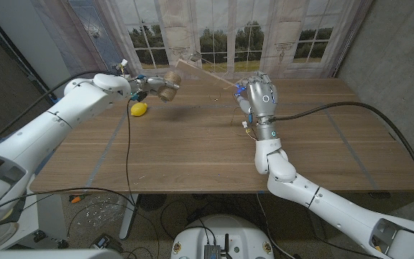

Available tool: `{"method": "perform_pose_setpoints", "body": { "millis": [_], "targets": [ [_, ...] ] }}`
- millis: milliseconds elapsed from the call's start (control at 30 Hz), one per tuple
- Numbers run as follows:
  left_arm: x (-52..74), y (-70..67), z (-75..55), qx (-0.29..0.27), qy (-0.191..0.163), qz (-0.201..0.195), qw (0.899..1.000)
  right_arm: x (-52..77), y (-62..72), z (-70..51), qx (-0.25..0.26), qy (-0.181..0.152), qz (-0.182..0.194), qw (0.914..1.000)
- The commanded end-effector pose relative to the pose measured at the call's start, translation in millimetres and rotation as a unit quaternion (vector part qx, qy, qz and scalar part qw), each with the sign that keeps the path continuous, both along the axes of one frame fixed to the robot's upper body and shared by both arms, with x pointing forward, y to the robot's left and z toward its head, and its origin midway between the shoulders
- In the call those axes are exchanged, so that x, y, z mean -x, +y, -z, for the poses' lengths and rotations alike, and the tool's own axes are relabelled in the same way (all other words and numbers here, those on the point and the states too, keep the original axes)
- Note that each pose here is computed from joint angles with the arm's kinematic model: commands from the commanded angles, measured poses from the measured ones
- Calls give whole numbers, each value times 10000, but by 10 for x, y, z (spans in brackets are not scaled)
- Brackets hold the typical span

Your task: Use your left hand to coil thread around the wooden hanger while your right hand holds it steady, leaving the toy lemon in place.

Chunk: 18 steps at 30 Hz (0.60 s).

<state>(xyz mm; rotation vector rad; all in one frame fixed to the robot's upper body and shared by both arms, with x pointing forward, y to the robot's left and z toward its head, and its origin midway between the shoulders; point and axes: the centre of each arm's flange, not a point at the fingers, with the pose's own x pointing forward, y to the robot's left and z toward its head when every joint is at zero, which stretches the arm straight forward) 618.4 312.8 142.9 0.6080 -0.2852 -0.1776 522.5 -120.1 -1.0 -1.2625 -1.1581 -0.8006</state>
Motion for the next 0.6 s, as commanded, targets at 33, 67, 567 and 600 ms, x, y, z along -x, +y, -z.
{"method": "perform_pose_setpoints", "body": {
  "millis": [33,67,567,600],
  "targets": [
    [50,-88,-331,-271,-289,-79,9992,74,215,101,754,25,-175,9970],
    [60,-102,-366,-290,-325,-69,9990,73,229,111,828,44,-178,9964],
    [253,-427,-872,-482,-971,366,9934,5,465,265,1614,470,-221,9855],
    [269,-452,-894,-480,-1013,415,9928,-4,479,267,1663,506,-219,9845]
  ]
}}
